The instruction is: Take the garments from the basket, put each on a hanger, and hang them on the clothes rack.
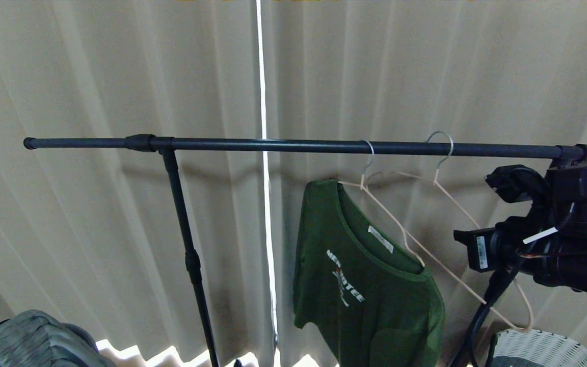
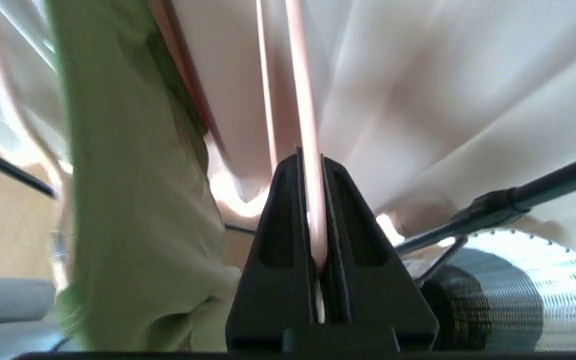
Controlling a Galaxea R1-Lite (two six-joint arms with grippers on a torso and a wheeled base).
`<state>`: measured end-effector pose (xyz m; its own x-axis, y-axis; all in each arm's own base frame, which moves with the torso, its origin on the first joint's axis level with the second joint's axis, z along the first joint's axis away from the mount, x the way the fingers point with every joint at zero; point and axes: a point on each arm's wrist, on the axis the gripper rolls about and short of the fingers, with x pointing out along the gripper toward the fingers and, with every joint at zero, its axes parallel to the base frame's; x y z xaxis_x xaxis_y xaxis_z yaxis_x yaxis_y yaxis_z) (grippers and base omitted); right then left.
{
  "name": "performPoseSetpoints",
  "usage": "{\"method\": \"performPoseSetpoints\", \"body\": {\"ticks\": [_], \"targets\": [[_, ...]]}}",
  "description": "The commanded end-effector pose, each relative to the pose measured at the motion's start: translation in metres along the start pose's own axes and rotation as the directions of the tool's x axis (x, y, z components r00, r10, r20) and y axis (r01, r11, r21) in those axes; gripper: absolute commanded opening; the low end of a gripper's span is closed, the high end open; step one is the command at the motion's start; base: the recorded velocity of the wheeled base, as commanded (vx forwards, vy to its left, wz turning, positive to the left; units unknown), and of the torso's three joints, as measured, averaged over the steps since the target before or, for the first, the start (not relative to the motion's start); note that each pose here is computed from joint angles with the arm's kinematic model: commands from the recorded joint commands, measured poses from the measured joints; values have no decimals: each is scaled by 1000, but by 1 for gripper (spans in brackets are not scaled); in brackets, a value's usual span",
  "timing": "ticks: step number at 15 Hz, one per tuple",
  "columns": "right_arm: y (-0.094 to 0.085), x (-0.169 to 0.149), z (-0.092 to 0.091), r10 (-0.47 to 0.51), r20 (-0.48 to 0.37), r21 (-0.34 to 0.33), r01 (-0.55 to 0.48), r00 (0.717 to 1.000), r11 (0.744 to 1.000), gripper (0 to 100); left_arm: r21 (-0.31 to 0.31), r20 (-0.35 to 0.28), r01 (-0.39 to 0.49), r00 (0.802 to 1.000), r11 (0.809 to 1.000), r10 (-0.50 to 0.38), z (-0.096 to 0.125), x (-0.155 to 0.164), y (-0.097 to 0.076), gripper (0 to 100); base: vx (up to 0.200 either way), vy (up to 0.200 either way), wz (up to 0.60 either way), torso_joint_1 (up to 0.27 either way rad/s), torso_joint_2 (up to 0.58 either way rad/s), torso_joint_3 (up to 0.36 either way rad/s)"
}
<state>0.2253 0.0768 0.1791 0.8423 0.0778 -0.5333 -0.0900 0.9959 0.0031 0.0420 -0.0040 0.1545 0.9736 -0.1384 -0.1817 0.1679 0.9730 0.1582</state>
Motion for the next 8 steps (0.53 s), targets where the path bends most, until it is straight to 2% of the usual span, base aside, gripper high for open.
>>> {"method": "performPoseSetpoints", "body": {"ticks": [1,3,8], "targets": [[-2,-13,5,6,48,11,-7,999,1000,0,0,6,-1,1000,1000,1,0,-1,0,0,0,0,0,0,0,0],[-4,-23,7,10,76,17,-11,997,1000,0,1,9,-2,1000,1000,2,0,-1,0,0,0,0,0,0,0,0],[-13,-48,-8,8,108,24,-11,994,1000,0,1,10,-3,1000,1000,3,2,-1,0,0,0,0,0,0,0,0]]}}
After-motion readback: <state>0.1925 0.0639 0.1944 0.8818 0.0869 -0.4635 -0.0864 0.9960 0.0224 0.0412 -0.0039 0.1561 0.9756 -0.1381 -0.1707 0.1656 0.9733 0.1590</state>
